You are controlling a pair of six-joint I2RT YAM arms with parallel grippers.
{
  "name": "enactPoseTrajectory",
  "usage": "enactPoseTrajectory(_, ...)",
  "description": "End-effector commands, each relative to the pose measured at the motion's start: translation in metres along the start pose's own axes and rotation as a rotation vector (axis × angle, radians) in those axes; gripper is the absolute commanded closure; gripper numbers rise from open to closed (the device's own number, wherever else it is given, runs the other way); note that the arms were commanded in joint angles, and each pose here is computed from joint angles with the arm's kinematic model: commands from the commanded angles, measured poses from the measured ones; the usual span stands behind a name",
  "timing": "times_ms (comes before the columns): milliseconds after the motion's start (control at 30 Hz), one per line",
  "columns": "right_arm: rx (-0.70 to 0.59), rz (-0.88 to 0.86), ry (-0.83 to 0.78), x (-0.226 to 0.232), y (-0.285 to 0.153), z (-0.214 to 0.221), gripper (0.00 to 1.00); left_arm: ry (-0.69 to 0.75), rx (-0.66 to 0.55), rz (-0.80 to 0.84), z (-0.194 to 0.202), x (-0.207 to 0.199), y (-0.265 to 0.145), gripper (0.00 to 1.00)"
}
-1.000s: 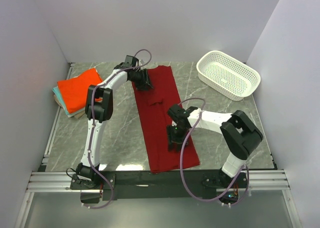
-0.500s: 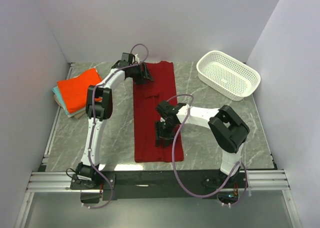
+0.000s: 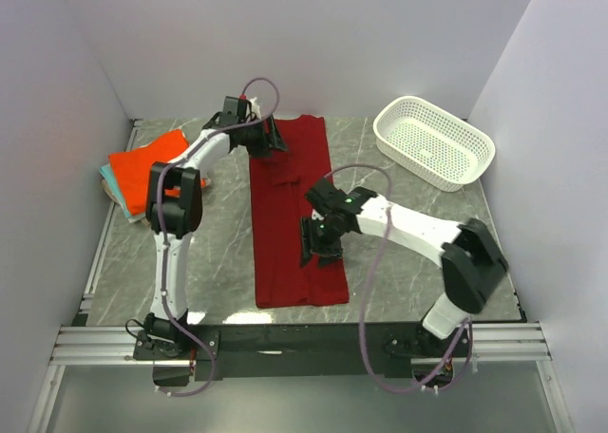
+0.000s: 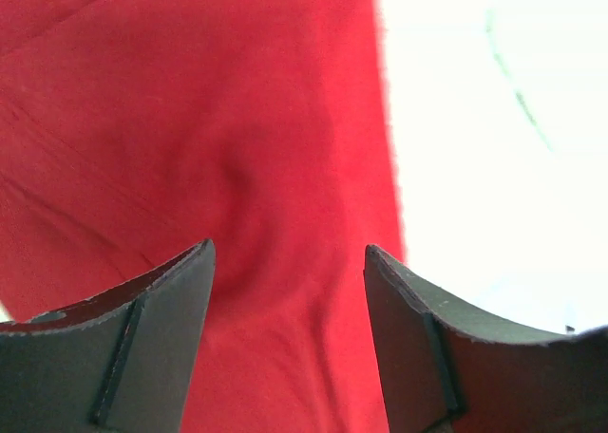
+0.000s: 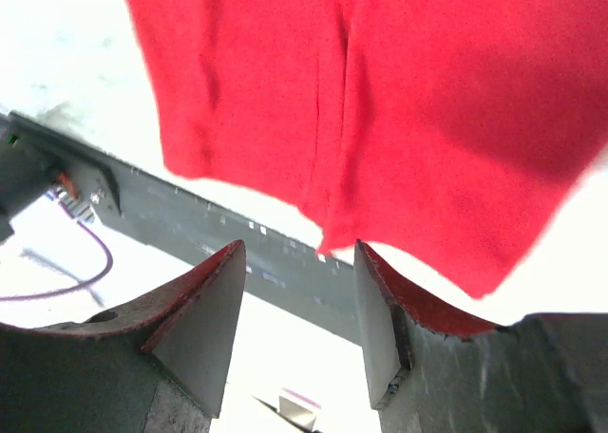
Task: Fold and stack the t-shirts
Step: Fold the tshirt
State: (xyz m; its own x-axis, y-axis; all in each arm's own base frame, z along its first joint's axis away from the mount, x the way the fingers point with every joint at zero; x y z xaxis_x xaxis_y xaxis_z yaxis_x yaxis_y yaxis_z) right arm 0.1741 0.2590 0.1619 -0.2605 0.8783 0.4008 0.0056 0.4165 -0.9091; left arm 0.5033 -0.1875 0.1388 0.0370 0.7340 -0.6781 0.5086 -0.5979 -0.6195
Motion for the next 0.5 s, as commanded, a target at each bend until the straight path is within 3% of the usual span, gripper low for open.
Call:
enactPoseTrajectory(0, 0.003, 0.081, -0.011, -0.018, -0.02, 0.029, 0.43, 0.141, -0.168, 0.113, -0.021, -0.082, -0.083, 0.3)
enactPoseTrajectory(167, 0.021, 0.139, 0.005, -0.045, -0.012, 0.054, 0.43, 0.107, -0.154, 0.018, 0.019, -0.084, -0.119, 0.3)
enactPoseTrajectory(300, 0.059, 0.185, 0.013, -0.061, -0.001, 0.069, 0.43, 0.073, -0.074, -0.077, 0.081, -0.073, -0.144, 0.32)
enactPoseTrajectory(400, 0.052, 0.198, 0.017, -0.066, 0.001, 0.073, 0.43, 0.005, 0.04, -0.17, 0.146, -0.033, -0.151, 0.34)
enactPoseTrajectory(467, 0.044, 0.213, 0.019, -0.068, 0.003, 0.073, 0.43, -0.03, 0.063, -0.2, 0.169, -0.02, -0.158, 0.35)
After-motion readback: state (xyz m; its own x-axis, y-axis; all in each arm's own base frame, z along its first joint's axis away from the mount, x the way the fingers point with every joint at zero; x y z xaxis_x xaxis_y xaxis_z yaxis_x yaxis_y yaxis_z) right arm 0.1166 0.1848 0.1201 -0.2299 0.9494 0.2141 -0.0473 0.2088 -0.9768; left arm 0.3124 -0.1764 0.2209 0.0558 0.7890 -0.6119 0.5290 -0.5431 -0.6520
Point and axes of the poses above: each gripper's point midway between its finger pads, its own y axis out along the fingers, its own x axis along the line the jaws close on, z = x × y, the point moved 8 cm from there along -y, back along the fingers, and after that the axes turned 8 degrees about -y, right-handed, at the moved point
